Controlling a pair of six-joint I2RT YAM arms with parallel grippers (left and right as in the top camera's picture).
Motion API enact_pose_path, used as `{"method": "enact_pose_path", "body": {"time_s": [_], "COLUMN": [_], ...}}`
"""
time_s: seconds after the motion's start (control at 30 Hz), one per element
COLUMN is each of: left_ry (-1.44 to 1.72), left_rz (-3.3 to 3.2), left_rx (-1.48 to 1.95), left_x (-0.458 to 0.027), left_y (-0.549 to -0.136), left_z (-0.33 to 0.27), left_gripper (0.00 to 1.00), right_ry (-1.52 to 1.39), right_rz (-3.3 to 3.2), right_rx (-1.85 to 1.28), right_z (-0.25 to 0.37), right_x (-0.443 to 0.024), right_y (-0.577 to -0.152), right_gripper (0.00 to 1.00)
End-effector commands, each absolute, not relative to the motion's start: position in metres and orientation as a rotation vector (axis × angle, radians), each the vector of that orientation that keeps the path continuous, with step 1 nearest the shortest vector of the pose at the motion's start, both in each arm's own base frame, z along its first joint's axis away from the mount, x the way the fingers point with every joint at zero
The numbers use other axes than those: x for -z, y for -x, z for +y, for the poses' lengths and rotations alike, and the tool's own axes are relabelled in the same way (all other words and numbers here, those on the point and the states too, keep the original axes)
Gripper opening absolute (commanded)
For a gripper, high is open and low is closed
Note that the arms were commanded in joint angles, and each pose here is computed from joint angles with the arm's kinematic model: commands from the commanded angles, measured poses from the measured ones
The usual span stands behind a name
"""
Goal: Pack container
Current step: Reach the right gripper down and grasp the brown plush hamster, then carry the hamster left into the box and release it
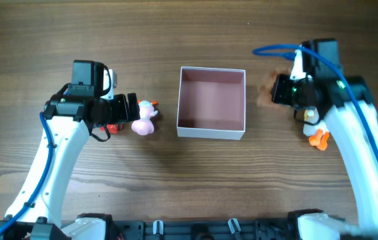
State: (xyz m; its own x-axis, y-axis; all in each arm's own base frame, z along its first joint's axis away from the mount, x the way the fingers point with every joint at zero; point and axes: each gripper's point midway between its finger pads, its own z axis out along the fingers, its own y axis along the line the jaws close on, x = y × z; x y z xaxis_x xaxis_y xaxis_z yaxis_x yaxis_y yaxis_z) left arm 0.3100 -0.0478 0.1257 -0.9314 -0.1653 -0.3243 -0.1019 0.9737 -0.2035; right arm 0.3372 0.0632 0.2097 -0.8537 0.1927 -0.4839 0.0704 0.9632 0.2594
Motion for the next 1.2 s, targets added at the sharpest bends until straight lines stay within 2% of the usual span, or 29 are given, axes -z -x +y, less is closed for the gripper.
{"method": "enact_pose_path", "body": {"time_s": [0.0,0.1,0.27,0.33,0.43,0.6,0.87,0.97,1.17], "left_ry": [0.211,0.211,0.211,0.211,0.211,0.211,0.211,0.211,0.211], "left_rz": [2.763,2.763,2.763,2.763,2.763,2.763,2.763,2.763,2.763], "left_rx": [0.251,0.251,0.251,0.251,0.251,0.251,0.251,0.251,0.251], "left_x": [-0.13,-0.13,-0.13,-0.13,-0.13,-0.13,-0.13,-0.13,-0.13], "left_y": [-0.315,-0.315,-0.315,-0.315,-0.315,-0.315,-0.315,-0.315,-0.315], "left_z": [-0.046,-0.046,-0.046,-0.046,-0.046,-0.046,-0.046,-0.046,-0.046], "left_gripper": [1.0,1.0,1.0,1.0,1.0,1.0,1.0,1.0,1.0], "right_ry": [-0.156,-0.114,-0.131,-0.147,-0.088,0.049,0.119,0.227,0.217], "right_rz": [2.437,2.439,2.577,2.68,2.712,2.653,2.666,2.636,2.626], "right_rx": [-0.566,-0.561,-0.417,-0.379,-0.42,-0.533,-0.554,-0.529,-0.471], "right_z": [0.115,0.148,0.179,0.188,0.202,0.224,0.242,0.257,0.253], "right_x": [-0.263,-0.251,-0.17,-0.118,-0.092,-0.093,-0.092,-0.093,-0.092], "right_y": [-0.323,-0.327,-0.354,-0.366,-0.375,-0.388,-0.375,-0.369,-0.372], "right_gripper": [0.04,0.04,0.04,0.05,0.09,0.27,0.29,0.36,0.63]}}
